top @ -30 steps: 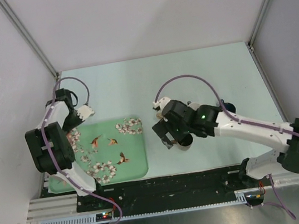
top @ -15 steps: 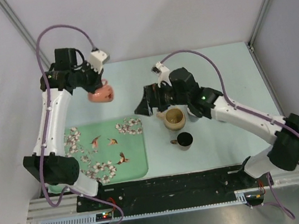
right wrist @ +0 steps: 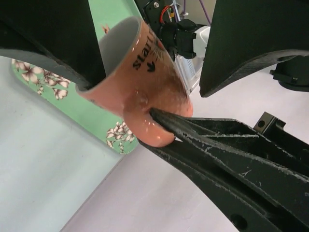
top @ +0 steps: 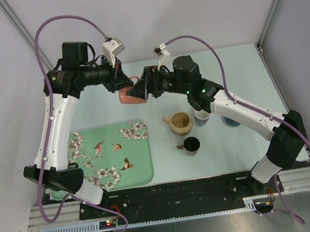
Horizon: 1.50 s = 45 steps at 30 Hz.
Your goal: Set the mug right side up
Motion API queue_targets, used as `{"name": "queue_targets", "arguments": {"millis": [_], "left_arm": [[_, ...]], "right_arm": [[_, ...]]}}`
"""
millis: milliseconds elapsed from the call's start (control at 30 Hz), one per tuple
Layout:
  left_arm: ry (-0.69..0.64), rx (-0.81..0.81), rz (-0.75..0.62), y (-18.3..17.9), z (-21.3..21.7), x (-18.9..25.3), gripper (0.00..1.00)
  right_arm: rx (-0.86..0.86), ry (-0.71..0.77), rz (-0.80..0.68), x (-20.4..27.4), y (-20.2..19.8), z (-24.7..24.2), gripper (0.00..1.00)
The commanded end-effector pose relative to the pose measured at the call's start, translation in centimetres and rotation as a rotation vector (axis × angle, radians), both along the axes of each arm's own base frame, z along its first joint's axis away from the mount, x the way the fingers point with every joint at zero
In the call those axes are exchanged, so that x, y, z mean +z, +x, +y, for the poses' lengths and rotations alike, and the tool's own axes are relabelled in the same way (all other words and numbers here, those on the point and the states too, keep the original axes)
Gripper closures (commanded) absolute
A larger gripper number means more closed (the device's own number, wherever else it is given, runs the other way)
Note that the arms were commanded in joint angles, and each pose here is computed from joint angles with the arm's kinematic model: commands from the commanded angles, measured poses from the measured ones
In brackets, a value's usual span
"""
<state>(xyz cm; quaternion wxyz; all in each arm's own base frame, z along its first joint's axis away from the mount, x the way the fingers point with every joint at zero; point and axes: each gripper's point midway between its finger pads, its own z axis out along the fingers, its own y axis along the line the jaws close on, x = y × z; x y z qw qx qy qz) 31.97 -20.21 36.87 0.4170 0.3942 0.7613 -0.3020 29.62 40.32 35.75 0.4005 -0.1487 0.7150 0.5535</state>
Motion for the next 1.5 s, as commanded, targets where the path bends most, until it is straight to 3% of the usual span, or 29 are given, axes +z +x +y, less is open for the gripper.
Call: {"name": "queue_targets", "arguments": {"millis": [0,67,133,167,200,233,267,300,367,433,567,700,800,1033,1200,1333,1400,1467], "left_arm": [[-0.090,-0.061,0.007,-2.3,-1.2,2.2,1.00],[-0.119,-0.097,0.019,-2.8,-1.8,2.7,1.00],[-0.129,-0.109,0.017,-3.0,-2.0,3.1,1.00],[-0.120,-0.091,0.008,-2.7,-1.8,3.2,0.90],[-0.105,-0.061,-0.002,-2.2,-1.5,3.1,0.74],[-0.077,-0.011,-0.015,-1.4,-0.8,2.9,0.37],[-0.048,0.038,-0.028,-0.7,0.0,2.6,0.19],[-0.008,0.105,-0.047,0.4,1.2,2.2,0.10],[0.075,0.227,-0.098,2.0,3.8,2.0,0.03],[0.191,0.341,-0.164,3.2,6.7,1.7,0.01],[0.563,0.462,-0.237,3.8,13.4,-2.0,0.00],[0.986,0.414,-0.149,0.9,19.5,-8.8,0.00],[1.185,0.337,-0.024,-2.2,22.6,-14.1,0.00],[1.185,0.238,0.226,-6.3,24.8,-21.6,0.04],[1.184,0.235,0.378,-7.5,26.9,-25.0,0.12],[1.203,0.229,0.401,-8.1,28.6,-26.2,0.14],[1.228,0.205,0.400,-8.6,29.6,-26.6,0.14],[1.264,0.168,0.407,-9.3,30.7,-27.2,0.14]], "right_arm": [[0.020,0.076,-0.118,4.2,-0.9,0.3,0.25],[0.083,0.106,-0.101,4.3,-1.5,1.0,0.47],[0.138,0.144,-0.066,4.3,-2.0,1.3,0.80],[0.147,0.148,-0.043,4.0,-1.9,1.3,0.90],[0.141,0.146,-0.037,4.0,-1.9,1.0,0.95],[0.124,0.113,-0.039,3.4,-1.7,0.6,0.98],[0.085,0.086,-0.053,3.3,-1.5,0.0,0.99],[0.035,0.041,-0.078,3.1,-1.2,-0.9,0.99],[-0.070,-0.091,-0.095,1.6,-0.7,-3.3,1.00],[-0.202,-0.256,-0.090,-0.5,0.1,-7.0,1.00],[-0.477,-0.646,-0.004,-5.6,0.0,-16.6,1.00],[-0.566,-0.933,0.189,-11.1,-3.9,-22.8,1.00],[-0.586,-1.023,0.327,-15.3,-6.7,-25.0,1.00],[-0.597,-0.905,0.492,-23.7,-8.2,-25.7,1.00],[-0.606,-0.978,0.532,-27.7,-8.4,-26.5,1.00],[-0.604,-0.991,0.540,-29.1,-8.4,-26.6,1.00],[-0.603,-0.979,0.547,-29.6,-8.5,-26.7,0.96],[-0.596,-0.970,0.551,-29.8,-8.7,-26.8,0.82]]}}
